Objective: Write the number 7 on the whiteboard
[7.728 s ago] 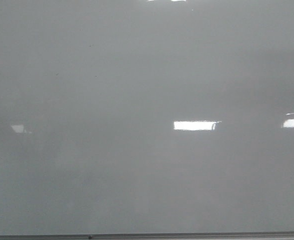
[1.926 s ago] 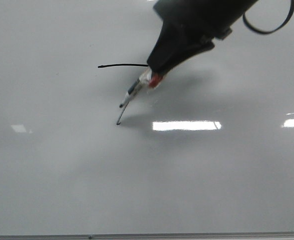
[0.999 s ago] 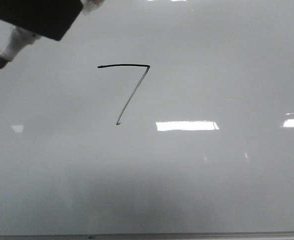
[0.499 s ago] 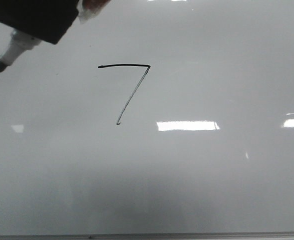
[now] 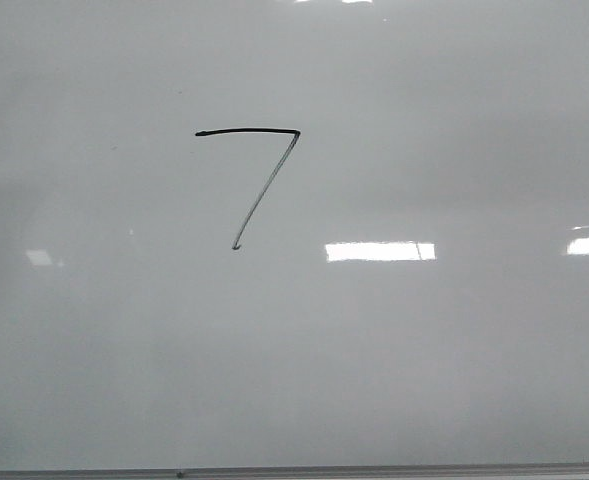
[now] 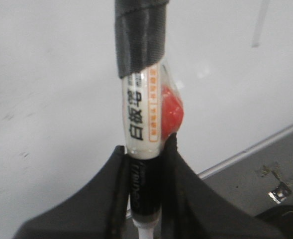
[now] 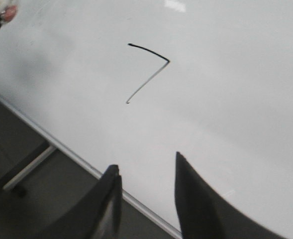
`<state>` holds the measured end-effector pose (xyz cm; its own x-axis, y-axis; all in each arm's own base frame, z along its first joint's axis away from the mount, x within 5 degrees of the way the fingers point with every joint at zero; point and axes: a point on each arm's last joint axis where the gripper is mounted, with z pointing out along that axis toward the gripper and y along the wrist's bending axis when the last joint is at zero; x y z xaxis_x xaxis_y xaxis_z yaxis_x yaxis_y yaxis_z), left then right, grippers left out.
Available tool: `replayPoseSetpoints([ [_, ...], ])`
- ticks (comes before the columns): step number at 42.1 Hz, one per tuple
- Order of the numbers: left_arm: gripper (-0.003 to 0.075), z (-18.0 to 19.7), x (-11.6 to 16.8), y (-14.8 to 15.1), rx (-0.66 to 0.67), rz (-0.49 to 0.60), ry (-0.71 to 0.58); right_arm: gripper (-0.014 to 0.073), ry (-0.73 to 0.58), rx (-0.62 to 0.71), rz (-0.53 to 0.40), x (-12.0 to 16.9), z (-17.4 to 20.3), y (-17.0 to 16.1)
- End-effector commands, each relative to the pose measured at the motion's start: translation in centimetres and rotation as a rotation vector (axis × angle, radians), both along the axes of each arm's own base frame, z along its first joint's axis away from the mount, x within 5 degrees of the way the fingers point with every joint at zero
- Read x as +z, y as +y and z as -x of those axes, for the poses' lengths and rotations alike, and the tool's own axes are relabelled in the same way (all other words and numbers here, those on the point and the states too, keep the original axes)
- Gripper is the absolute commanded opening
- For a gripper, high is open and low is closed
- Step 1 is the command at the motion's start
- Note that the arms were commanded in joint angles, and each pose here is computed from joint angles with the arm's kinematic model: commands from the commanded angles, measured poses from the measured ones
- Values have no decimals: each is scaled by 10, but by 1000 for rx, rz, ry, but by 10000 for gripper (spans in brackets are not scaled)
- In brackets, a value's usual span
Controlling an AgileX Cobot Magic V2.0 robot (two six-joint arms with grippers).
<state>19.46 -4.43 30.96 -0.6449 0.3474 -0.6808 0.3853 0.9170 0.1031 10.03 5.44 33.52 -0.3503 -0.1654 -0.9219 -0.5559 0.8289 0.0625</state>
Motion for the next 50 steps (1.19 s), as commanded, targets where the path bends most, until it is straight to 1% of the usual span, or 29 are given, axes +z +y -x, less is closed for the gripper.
replayPoseSetpoints([
  [1, -20, -9, 2, 26, 156, 27, -97, 189, -90, -127, -102, -8, 10, -10],
  [3, -20, -10, -6, 36, 207, 24, -99, 145, -94, -142, -104, -18, 14, -12],
  [7, -20, -12, -16, 55, 307, 25, -163, 46, -109, -161, -109, -32, 21, -14],
  [11, -20, -13, -25, 64, 389, 83, -231, -67, -115, -176, -110, -42, 23, -16],
  [12, -20, -13, -27, 65, 403, 94, -253, -74, -116, -180, -111, -43, 23, -16],
  [17, -20, -19, -34, 68, 441, 120, -325, -69, -127, -188, -114, -42, 23, -17],
  [20, -20, -28, -40, 70, 458, 124, -335, -69, -129, -189, -114, -42, 23, -17],
  [30, -20, -62, -77, 78, 493, 93, -305, -69, -128, -189, -114, -42, 23, -17],
  [36, -20, -73, -94, 80, 504, 80, -288, -69, -126, -188, -113, -42, 23, -17],
  [46, -20, -83, -107, 83, 513, 69, -274, -69, -124, -187, -113, -43, 23, -17],
  [50, -19, -84, -106, 83, 512, 69, -278, -69, -119, -183, -112, -43, 23, -17],
])
